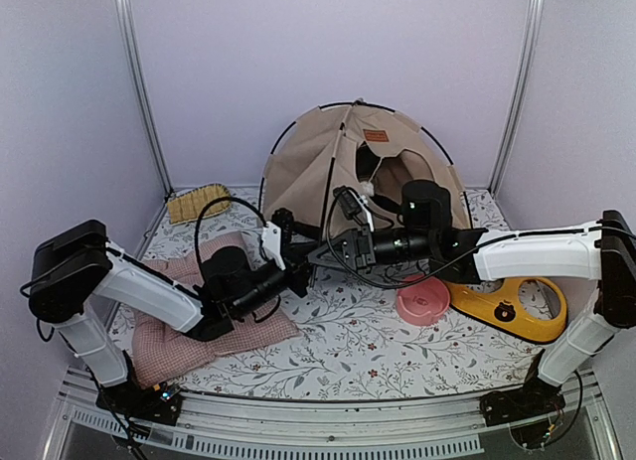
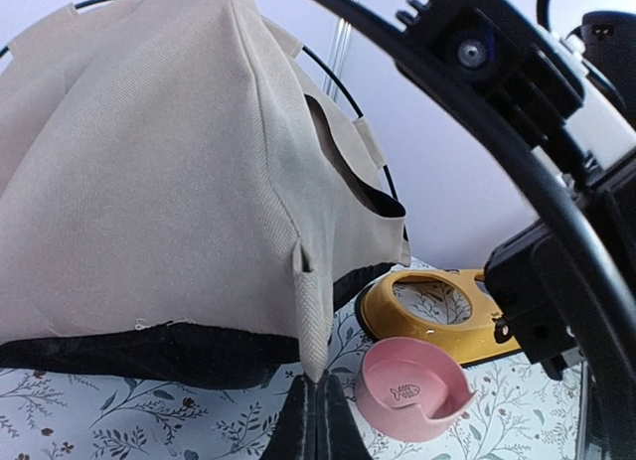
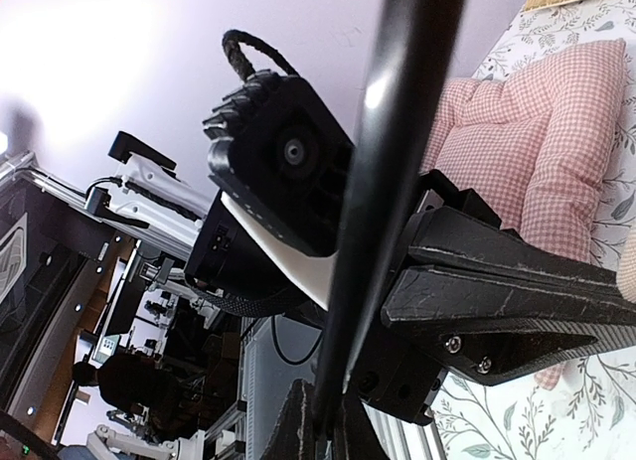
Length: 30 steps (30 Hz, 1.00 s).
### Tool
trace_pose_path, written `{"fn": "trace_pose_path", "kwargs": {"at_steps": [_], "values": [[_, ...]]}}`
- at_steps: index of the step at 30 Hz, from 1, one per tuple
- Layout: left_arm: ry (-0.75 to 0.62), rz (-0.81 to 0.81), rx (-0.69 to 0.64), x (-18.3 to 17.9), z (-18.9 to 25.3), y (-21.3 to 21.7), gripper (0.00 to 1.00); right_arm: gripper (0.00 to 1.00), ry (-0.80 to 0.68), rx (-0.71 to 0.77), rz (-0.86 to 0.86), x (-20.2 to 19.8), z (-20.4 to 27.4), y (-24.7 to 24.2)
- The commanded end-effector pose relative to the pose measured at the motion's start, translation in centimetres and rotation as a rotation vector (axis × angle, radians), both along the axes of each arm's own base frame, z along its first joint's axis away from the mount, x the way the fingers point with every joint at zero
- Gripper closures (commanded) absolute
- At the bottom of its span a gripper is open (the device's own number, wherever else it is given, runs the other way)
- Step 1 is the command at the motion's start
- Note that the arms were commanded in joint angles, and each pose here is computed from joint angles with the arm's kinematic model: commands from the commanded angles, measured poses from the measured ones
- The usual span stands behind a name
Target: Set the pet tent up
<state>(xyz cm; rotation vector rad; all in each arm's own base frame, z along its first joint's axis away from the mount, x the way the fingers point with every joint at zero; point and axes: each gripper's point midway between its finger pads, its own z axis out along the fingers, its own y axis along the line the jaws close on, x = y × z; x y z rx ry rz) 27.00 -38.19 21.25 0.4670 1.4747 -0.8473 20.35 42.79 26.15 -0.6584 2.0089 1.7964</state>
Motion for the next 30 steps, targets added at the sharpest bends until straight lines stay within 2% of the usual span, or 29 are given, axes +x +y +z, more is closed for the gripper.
{"fn": "trace_pose_path", "kwargs": {"at_steps": [1,8,16,24,30], "values": [[-0.037,-0.008,-0.003,-1.1,1.0,0.2,1.0,1.0,-0.05,0.067,-0.014,1.3,1.9,-0.3],[-0.066,-0.002,-0.018,-0.1,2.6,-1.3,1.0,1.0,-0.035,0.061,0.087,-0.7,0.6,-0.1],[-0.066,-0.011,-0.034,0.5,3.3,-2.6,1.0,1.0,-0.025,0.035,0.11,-1.8,-1.1,-0.4],[-0.054,-0.052,-0.037,0.1,3.0,-3.3,0.78,1.0,-0.025,0.035,0.101,-1.7,-1.1,-0.5],[-0.056,-0.095,-0.031,-0.3,2.8,-4.0,0.71,1.0,-0.026,0.04,0.101,-1.7,-0.8,-0.4]]}}
